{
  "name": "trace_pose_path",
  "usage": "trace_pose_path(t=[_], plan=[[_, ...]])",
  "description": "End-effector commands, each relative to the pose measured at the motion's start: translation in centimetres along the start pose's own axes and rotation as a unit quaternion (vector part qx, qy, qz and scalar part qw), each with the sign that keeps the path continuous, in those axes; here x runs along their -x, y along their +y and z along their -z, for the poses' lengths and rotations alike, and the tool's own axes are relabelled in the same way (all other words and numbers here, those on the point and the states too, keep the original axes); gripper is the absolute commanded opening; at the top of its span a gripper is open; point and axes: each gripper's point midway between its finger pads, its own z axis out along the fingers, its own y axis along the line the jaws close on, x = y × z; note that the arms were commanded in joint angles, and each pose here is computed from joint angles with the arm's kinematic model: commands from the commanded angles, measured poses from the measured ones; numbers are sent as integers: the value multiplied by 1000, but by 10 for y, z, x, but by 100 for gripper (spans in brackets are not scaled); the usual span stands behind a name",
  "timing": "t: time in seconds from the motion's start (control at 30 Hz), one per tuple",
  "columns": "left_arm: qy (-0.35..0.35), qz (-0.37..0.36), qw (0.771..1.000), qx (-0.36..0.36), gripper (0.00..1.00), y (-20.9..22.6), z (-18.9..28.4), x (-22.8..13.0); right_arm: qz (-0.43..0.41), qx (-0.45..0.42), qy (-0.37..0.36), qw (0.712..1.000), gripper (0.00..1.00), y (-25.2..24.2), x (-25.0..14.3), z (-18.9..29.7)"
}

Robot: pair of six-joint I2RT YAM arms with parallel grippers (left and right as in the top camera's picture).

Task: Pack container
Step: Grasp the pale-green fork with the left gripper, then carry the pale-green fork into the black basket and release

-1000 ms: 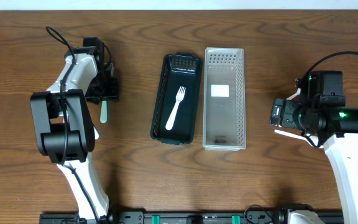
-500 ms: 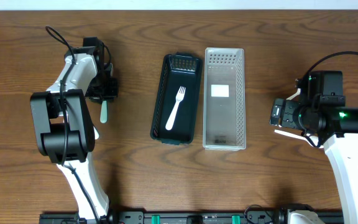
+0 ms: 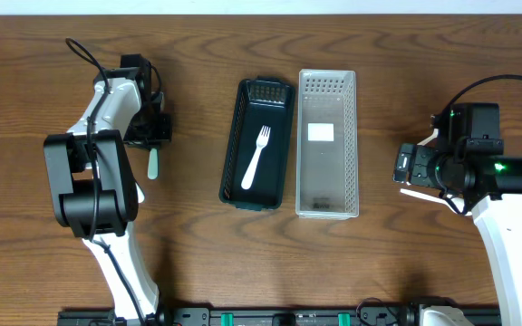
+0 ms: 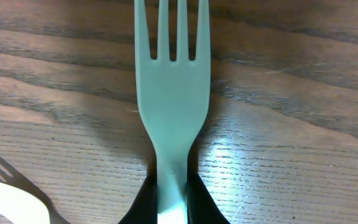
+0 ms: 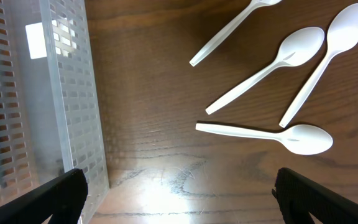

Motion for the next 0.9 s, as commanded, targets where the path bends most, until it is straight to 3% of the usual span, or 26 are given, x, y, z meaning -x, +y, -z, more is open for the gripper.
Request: trace_pose_path(t=[0.0,0.17,0.4,0.63,0.87], plan=[[11,-1,1000,-8,6,-1,-7,-4,4,5,-9,1000,99,4,5,5],[-3,-2,1000,-8,6,-1,10,1,4,5,-9,1000,99,4,5,5],[-96,-33,995,-8,6,-27,101,14,4,5,-9,1000,99,4,6,5],[-198,-90,975,-40,6,-116,189,-10,3,7,-18,1000,99,5,10,5],[-208,-172,961,-67,6,-198,196,-41,3,7,-18,1000,99,5,10,5]])
